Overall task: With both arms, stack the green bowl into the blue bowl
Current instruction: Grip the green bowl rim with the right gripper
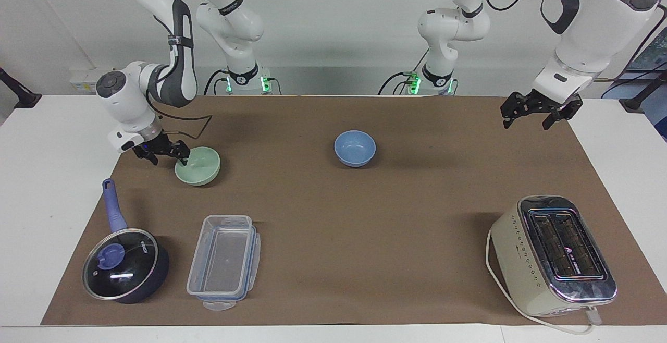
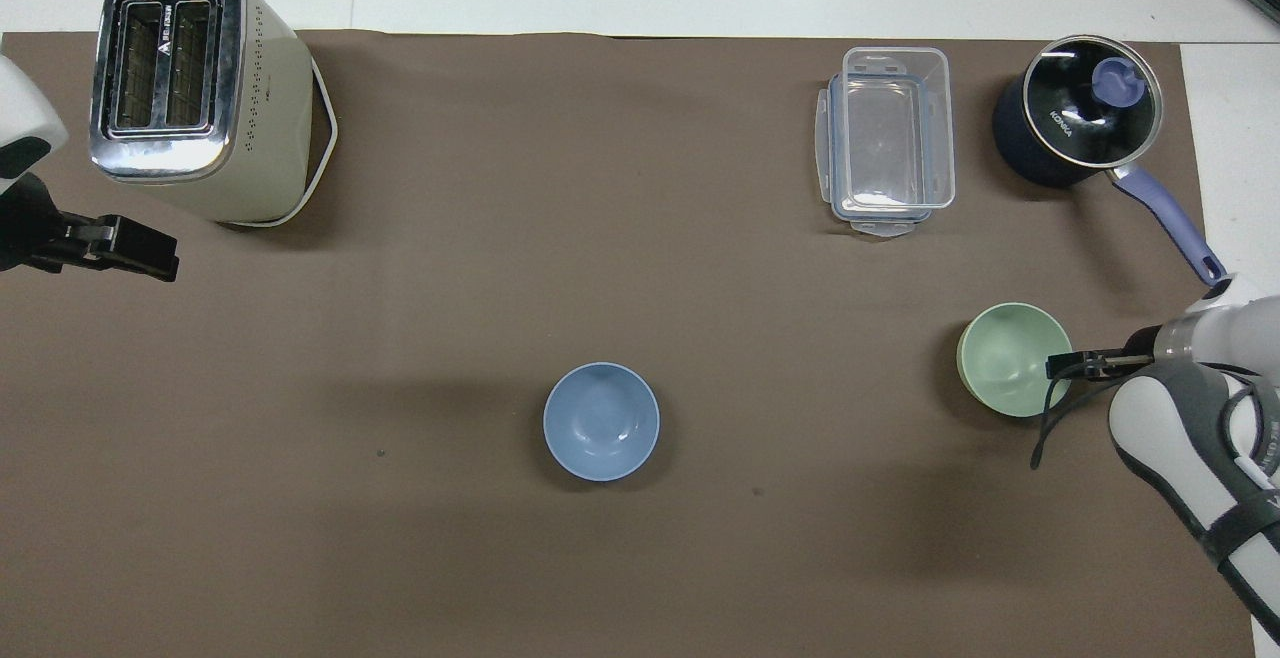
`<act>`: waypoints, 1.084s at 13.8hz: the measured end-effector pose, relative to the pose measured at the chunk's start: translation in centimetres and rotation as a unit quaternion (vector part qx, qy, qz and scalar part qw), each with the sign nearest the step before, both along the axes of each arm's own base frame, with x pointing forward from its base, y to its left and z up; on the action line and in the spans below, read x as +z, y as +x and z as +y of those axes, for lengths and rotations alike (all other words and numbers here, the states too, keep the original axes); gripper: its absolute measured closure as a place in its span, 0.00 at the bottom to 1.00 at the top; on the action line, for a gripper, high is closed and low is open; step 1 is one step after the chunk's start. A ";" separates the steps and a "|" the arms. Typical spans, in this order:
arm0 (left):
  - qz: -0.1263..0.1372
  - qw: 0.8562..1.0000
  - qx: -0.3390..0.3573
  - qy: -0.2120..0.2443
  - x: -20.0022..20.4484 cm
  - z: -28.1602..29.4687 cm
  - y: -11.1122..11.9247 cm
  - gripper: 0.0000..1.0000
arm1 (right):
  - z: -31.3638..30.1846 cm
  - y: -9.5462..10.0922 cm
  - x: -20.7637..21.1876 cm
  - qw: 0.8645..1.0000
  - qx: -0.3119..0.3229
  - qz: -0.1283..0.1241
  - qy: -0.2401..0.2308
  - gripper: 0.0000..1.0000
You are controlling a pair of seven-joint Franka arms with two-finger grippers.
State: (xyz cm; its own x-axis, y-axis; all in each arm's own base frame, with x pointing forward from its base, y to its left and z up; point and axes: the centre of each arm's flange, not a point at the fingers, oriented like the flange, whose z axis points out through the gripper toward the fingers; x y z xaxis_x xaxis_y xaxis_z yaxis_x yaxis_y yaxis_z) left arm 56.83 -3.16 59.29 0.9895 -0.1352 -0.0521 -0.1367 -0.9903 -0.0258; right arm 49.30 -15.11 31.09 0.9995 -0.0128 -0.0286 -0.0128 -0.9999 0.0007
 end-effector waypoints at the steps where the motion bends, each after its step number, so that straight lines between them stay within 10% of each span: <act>1: 0.000 1.000 0.000 0.000 0.0 0.0 0.0 0.00 | 0.0 0.0 -0.1 1.000 0.002 0.001 0.000 0.05; 9: 0.000 1.000 0.000 0.000 0.0 0.0 0.0 0.00 | 1.4 0.3 0.6 1.000 0.013 0.004 0.020 0.88; 15: 0.001 1.000 0.000 0.000 0.0 0.0 0.0 0.00 | 9.3 2.2 8.1 0.996 0.079 -0.008 0.035 0.95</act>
